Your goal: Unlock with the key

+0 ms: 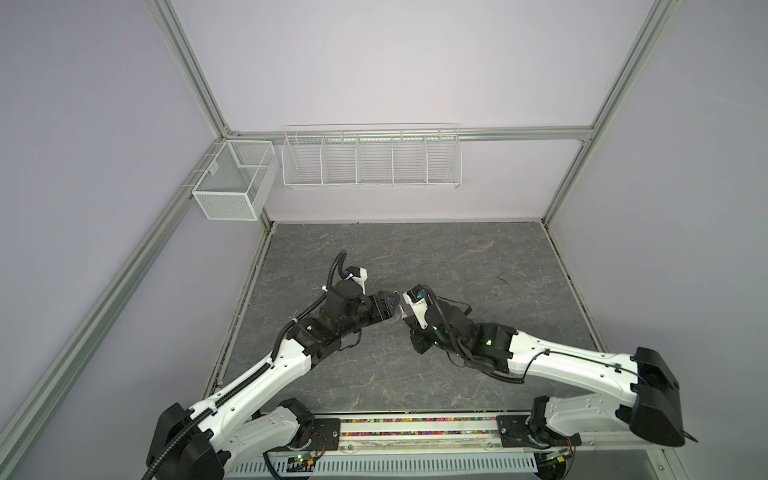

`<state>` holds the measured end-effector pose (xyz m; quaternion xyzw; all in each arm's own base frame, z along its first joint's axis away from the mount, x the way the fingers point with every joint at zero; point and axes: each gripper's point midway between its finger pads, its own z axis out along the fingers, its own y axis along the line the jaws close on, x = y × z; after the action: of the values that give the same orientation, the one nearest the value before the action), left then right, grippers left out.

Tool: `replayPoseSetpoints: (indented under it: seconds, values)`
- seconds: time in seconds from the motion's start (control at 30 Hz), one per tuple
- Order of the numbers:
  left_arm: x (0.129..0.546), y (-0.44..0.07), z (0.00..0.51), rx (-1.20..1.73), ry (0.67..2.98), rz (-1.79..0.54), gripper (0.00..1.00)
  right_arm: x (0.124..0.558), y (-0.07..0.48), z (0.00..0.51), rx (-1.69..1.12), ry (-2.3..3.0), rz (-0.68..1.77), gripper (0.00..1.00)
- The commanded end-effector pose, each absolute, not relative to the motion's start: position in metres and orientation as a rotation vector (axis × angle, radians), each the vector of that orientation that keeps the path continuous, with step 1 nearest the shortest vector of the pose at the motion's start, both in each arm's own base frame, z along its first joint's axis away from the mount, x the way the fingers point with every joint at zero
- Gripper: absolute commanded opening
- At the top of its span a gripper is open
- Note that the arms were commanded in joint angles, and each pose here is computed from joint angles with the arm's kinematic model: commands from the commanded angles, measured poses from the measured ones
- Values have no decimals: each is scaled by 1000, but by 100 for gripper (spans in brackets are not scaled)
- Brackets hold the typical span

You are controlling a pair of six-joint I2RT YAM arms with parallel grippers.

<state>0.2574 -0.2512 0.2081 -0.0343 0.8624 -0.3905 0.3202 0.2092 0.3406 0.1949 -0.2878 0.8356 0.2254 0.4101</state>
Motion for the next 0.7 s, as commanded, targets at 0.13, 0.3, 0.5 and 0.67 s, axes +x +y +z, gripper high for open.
replayPoseSetpoints:
  seconds: [0.13, 0.3, 0.5, 0.67]
  values:
    - [263, -276, 223, -45, 2224, -1104, 65, 211, 344, 206, -732, 2051, 596, 6]
    - [264, -283, 215, -31, 2252, -1119, 53, 215, 351, 210, -746, 2039, 586, 6]
    - [264, -282, 212, -35, 2250, -1115, 44, 220, 356, 205, -750, 2055, 559, 6]
    - [263, -279, 213, -38, 2245, -1108, 32, 222, 356, 201, -747, 2066, 542, 6]
